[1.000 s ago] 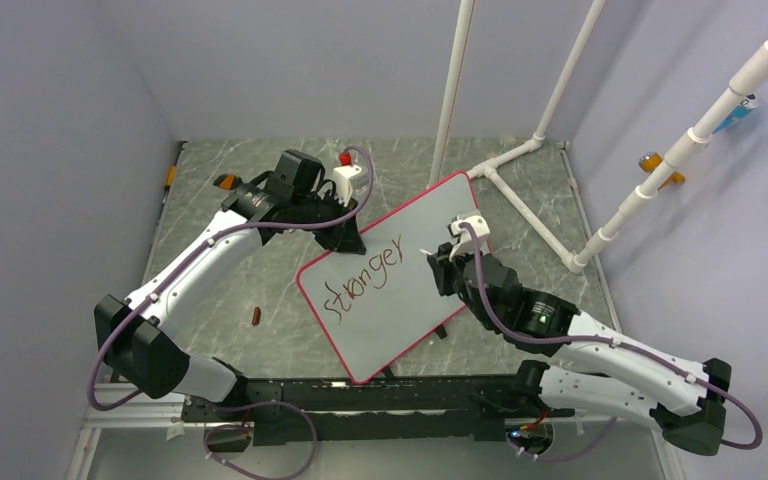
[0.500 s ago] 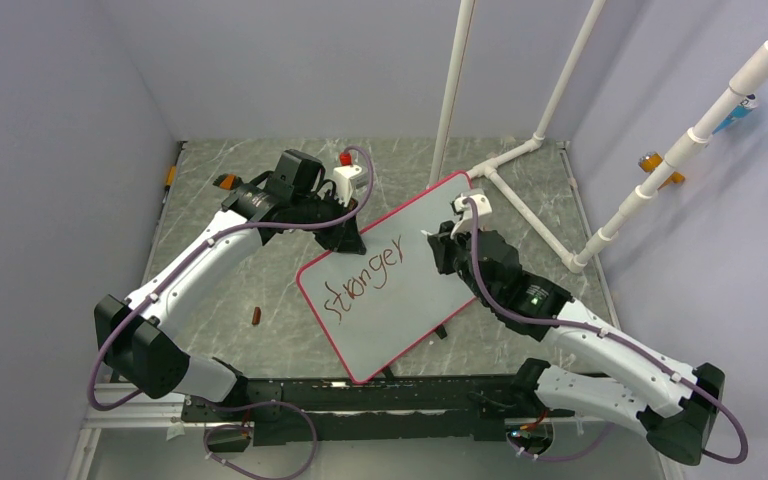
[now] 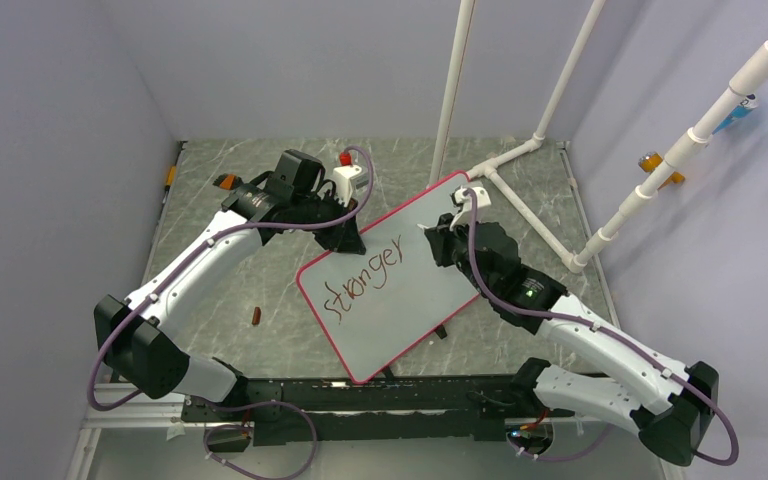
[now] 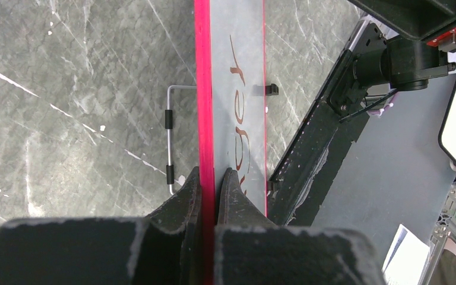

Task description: Write a sentence on the whiteboard

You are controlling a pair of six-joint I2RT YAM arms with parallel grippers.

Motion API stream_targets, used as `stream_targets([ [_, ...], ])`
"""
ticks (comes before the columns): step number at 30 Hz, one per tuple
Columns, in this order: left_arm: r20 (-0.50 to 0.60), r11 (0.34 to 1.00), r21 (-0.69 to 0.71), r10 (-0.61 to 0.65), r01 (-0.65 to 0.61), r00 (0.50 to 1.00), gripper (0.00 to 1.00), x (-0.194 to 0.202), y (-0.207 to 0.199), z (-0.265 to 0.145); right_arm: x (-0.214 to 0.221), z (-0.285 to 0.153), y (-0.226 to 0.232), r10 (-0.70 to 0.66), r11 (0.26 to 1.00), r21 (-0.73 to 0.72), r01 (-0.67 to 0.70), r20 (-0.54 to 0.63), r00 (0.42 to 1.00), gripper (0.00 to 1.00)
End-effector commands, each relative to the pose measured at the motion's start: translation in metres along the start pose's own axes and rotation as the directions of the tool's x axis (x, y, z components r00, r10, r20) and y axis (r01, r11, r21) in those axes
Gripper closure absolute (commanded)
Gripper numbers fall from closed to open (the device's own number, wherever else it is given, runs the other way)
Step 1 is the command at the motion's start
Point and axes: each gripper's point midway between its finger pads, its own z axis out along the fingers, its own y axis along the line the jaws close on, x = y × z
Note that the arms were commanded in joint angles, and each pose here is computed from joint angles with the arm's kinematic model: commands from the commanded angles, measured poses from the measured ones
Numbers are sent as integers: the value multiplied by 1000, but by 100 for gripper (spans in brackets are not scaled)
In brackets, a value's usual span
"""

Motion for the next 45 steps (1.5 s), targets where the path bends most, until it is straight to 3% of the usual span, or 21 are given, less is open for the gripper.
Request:
stream_targets([
  [1,49,952,-208,241,-226,969,100,-23,39,-9,-18,3,4,36,999,-22,-35,59,998,100],
  [10,49,952,-206,240,-225,970,100,-23,38,-9,-16,7,-14,22,999,39,-24,51,998,100],
  [26,44,952,-209,237,-223,971,100,-22,40,-8,-40,-12,-7,58,998,-12,-57,104,993,100],
  [45,42,954,-204,235,-222,971,100,-21,39,-7,-60,10,6,56,998,-29,-53,129,990,100],
])
